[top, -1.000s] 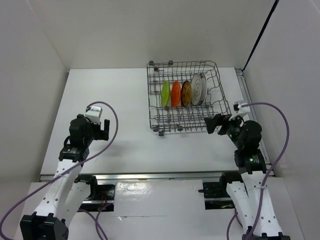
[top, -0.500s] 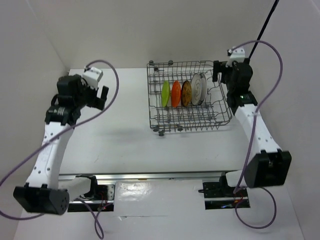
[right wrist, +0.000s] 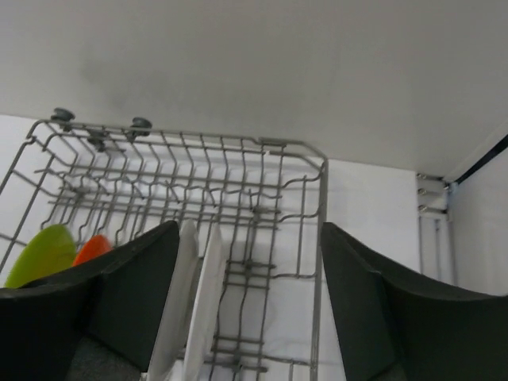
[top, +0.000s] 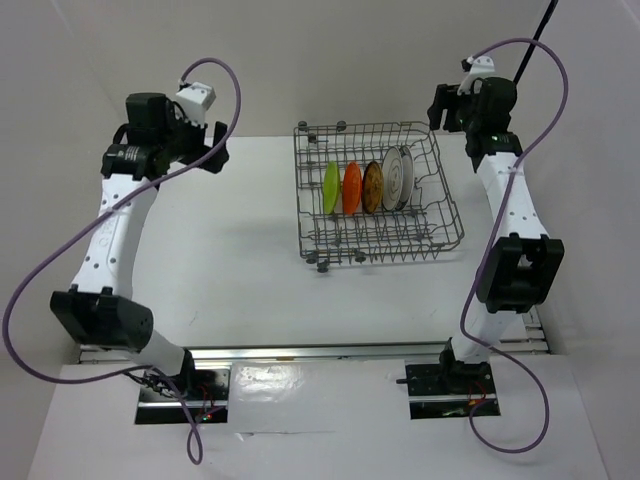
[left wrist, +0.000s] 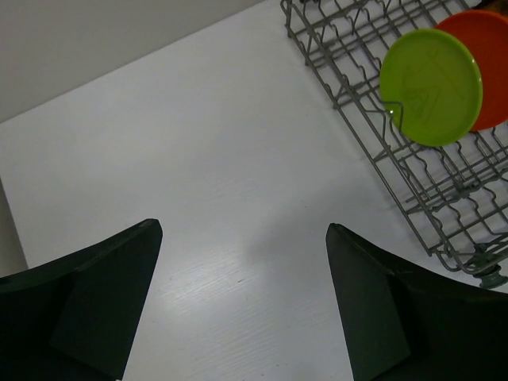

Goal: Unload the plates from the dish rack

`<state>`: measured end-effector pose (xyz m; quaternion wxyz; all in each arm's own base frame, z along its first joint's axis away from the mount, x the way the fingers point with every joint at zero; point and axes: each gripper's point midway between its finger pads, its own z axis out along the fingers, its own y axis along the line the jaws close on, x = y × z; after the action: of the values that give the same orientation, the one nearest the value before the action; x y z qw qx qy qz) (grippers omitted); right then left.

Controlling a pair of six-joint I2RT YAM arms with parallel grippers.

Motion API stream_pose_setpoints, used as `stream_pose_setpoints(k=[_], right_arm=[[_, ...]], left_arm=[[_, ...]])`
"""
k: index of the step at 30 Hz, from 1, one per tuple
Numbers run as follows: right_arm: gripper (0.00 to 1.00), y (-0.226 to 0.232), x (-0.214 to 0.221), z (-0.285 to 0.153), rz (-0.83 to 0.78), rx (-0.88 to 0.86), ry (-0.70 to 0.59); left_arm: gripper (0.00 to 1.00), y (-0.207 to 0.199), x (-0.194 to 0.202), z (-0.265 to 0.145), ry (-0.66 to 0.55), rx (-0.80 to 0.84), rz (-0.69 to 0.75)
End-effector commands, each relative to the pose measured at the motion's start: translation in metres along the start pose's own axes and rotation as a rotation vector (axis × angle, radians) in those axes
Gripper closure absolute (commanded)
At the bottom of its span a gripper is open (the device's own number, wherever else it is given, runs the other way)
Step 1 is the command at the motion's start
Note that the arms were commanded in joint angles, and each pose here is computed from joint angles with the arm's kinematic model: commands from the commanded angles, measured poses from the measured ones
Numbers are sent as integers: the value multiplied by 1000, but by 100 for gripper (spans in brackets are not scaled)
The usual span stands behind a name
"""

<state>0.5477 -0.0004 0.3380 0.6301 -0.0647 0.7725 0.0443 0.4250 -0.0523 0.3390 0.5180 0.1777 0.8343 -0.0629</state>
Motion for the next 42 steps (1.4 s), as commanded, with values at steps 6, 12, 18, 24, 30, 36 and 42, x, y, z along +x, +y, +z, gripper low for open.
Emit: stream_pose_setpoints(k=[6,12,18,24,30,36,42], right_arm=[[33,34,79,5,239,-138,265],[32,48,114,7,277,-125,319],[42,51,144,14,281,-72,400],[55,56,168,26,234,73,450],[63,49,164,33,138,247,431],[89,50,172,35,124,267,466],[100,55,112,23,49,317,333]], left_arm=[[5,-31,26,59,158,181,-54],[7,-33,28,77,142,182,-71],[8,-33,36,83,168,187,-79],[8,-32,43,87,188,182,-83],[8,-31,47,88,199,173,-85],[8,-31,51,88,208,174,-87],[2,-33,47,85,196,183,-77]])
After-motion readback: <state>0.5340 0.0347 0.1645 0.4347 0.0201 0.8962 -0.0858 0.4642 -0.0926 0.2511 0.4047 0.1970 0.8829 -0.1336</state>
